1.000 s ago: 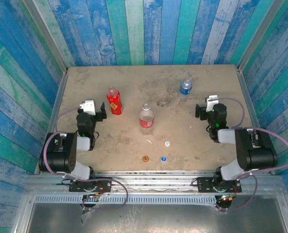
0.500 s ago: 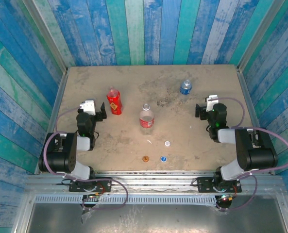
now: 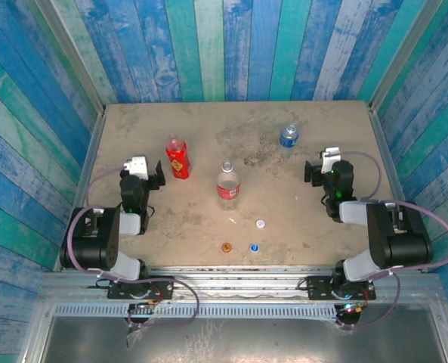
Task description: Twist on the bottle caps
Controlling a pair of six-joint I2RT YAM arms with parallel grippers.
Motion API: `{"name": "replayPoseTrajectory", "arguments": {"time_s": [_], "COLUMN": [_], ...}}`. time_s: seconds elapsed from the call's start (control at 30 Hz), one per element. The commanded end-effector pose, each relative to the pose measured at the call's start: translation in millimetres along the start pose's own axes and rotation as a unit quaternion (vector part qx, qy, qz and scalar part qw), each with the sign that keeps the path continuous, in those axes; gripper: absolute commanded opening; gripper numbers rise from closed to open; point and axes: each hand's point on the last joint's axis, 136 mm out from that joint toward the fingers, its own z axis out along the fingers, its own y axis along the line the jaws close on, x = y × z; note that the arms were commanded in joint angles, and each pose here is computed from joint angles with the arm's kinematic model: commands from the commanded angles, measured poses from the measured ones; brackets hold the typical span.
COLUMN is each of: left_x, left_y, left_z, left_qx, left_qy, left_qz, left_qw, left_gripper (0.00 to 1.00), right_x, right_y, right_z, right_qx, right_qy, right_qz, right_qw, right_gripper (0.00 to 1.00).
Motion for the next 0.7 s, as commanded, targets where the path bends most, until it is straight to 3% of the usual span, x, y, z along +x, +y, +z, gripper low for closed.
{"name": "replayPoseTrajectory", "arguments": {"time_s": [0.0, 0.23, 0.43, 0.5, 0.57, 0.67], "left_x": [-30, -81, -130, -141, -146, -145], "left_y": [2, -14, -46, -66, -99, -155], "left_z": [-11, -44, -94, -107, -120, -144], "left_qx": [-0.042, -0.045, -0.004, 0.036, 0.121, 0.259], "left_qy": [-0.028, -0.078, -0.144, -0.153, -0.158, -0.165], "left_qz": [0.006, -0.010, 0.003, 0.016, 0.049, 0.098], "left_qw": [0.999, 0.996, 0.990, 0.987, 0.979, 0.947], "left_gripper": [0.94, 0.94, 0.94, 0.94, 0.94, 0.94], "right_x": [-18, -61, -109, -124, -134, -137], "right_y": [1, 12, 60, 84, 109, 155], "right_z": [-12, -49, -85, -99, -113, -135], "right_qx": [-0.011, -0.039, -0.095, -0.131, -0.170, -0.249], "right_qy": [-0.006, -0.026, -0.046, -0.050, -0.052, -0.048], "right_qz": [-0.008, -0.014, -0.087, -0.108, -0.121, -0.143], "right_qw": [1.000, 0.999, 0.991, 0.984, 0.977, 0.957], "right_gripper": [1.00, 1.00, 1.00, 1.00, 1.00, 1.00]}}
